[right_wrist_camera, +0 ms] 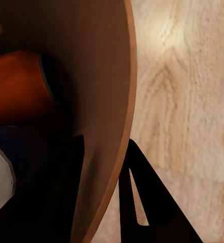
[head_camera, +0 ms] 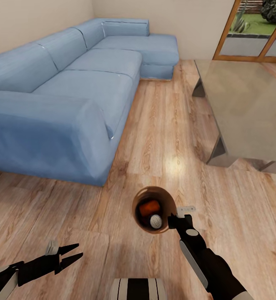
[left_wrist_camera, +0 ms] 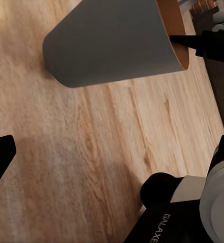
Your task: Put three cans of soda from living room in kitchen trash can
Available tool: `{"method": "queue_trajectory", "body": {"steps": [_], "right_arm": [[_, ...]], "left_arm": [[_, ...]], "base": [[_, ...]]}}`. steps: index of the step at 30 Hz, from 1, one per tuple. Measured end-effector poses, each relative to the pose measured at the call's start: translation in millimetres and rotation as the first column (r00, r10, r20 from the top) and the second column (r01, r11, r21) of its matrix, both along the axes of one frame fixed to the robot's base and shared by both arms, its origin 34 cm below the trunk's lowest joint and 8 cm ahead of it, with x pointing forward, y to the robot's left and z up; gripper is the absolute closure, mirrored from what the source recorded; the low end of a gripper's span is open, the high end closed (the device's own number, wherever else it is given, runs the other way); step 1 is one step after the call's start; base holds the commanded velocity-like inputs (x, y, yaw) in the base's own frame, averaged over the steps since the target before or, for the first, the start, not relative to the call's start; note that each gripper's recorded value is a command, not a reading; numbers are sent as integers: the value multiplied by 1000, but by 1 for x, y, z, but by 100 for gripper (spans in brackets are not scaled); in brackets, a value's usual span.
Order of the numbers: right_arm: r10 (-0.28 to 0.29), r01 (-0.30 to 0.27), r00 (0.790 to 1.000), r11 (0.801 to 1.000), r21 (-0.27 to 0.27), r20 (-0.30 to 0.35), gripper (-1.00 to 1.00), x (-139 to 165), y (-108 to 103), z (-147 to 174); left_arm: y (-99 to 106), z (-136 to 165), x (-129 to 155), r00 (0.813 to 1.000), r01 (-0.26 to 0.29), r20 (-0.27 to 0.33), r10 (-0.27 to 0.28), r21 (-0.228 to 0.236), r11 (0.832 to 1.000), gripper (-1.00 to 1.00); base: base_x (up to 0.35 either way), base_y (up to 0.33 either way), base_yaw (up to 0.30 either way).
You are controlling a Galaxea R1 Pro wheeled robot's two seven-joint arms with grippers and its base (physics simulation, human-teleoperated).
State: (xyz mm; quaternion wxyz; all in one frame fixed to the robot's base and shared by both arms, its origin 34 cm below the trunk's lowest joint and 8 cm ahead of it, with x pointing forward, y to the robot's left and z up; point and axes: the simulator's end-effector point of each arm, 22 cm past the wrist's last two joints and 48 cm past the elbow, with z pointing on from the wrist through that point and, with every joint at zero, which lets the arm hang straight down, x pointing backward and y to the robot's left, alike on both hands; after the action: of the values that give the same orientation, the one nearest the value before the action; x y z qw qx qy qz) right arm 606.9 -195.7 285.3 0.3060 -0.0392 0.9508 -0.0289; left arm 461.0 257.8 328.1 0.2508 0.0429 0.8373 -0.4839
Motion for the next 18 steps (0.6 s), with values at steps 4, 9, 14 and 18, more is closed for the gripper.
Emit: {"method": "queue_trajectory", "body": {"steps": [4,9,14,18], "right_arm": [[-2,2,1000,1000,4,-2,100,-2,0,-7],[-2,2,1000,1000,2,-2,100,-2,0,-7],[-1,1,1000,1000,0,-3,100,-4,0,-12],[0,0,1000,1000,0,-2,100,-4,0,-14]], "left_arm": [[0,-7,-2,1000,0,0,0,0,1000,-100],[0,-7,-2,1000,0,1,0,1,1000,-100],[1,-11,-3,1000,0,1,0,1,1000,-100],[0,-13,-3,1000,-1,1,1,0,1000,-100]], "base": [[0,0,0],[0,0,0],[0,0,0],[0,0,0]]}}
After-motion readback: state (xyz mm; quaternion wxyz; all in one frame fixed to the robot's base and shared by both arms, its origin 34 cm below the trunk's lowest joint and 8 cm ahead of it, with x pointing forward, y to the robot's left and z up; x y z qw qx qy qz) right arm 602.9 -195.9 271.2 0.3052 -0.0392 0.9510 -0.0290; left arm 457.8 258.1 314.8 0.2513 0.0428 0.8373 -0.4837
